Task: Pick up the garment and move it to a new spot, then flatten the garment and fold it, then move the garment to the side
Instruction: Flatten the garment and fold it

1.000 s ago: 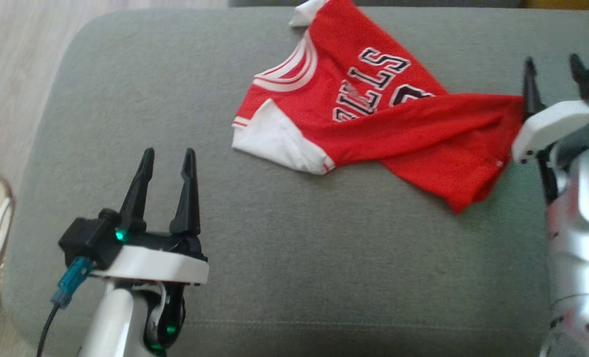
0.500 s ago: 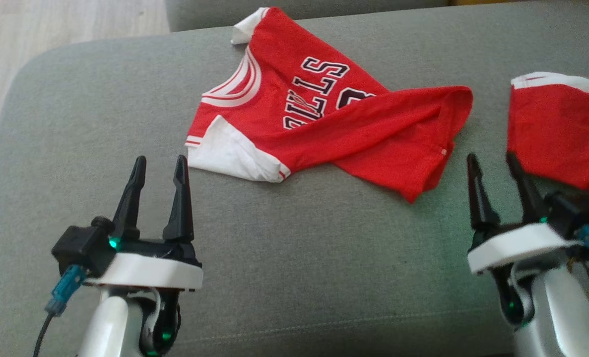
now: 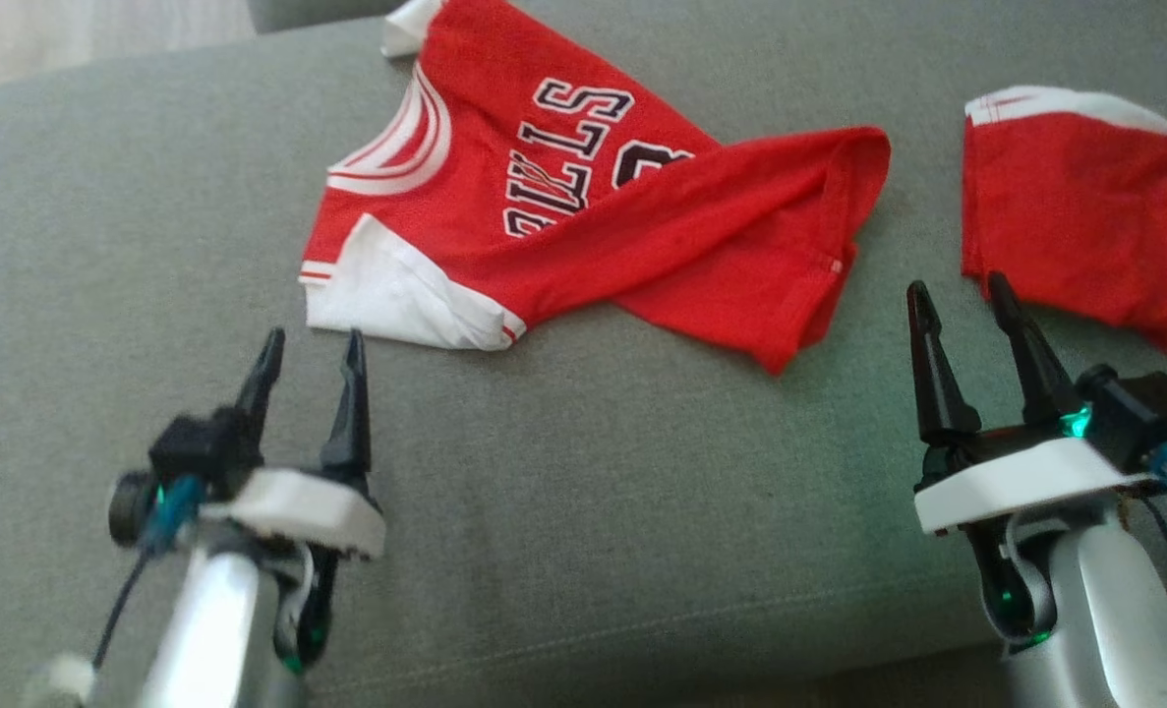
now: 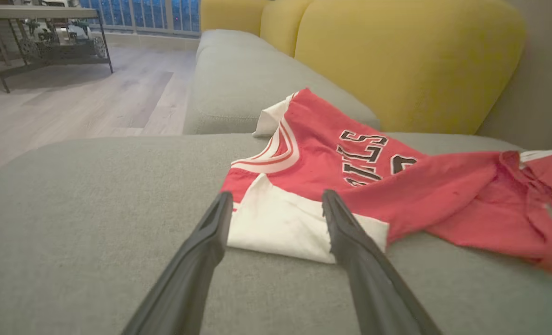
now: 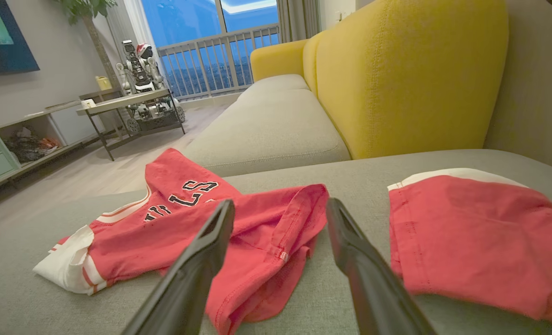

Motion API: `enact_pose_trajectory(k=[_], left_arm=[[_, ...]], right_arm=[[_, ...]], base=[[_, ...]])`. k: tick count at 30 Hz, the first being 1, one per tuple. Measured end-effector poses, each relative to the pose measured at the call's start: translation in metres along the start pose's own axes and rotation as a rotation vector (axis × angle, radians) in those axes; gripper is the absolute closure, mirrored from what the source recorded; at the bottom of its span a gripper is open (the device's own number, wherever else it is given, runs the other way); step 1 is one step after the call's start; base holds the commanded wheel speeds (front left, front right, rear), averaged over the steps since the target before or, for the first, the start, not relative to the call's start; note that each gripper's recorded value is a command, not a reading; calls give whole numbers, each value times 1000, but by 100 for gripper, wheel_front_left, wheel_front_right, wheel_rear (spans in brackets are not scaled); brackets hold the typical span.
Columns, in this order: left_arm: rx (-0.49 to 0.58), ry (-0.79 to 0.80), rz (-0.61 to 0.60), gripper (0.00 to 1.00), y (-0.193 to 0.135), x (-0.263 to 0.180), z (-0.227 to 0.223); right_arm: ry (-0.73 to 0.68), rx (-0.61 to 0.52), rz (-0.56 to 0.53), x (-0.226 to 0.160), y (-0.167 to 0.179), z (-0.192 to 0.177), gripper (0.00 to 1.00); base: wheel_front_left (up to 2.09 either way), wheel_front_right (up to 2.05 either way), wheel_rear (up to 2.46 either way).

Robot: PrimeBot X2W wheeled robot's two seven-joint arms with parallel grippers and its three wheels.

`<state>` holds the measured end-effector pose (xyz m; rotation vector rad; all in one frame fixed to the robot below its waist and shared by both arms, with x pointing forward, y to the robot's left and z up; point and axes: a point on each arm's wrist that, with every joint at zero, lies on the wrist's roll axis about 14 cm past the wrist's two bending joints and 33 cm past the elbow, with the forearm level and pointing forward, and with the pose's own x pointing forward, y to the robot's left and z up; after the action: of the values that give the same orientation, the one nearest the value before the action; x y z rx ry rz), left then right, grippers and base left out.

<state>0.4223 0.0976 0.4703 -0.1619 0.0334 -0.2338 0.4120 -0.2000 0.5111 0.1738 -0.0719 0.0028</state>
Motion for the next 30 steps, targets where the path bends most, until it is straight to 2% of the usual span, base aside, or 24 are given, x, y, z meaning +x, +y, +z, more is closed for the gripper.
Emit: enact_pose_trajectory(k=[7,11,19,30], left_arm=[[149,95,-45,0,16,58,-21],[195,139,-93,0,15,81,-31],[287,247,-147,0,22,102,-61],[326,280,-213,0,12,115,-72]], right_arm=[[32,5,-21,2,-8,-15,0],[54,7,-33,2,-12,-25,0],[53,10,-34,12,-14,-29,0],[78,5,-56,8,-21,-39,0]], base=[[0,0,0],[0,0,0],[0,0,0],[0,0,0]])
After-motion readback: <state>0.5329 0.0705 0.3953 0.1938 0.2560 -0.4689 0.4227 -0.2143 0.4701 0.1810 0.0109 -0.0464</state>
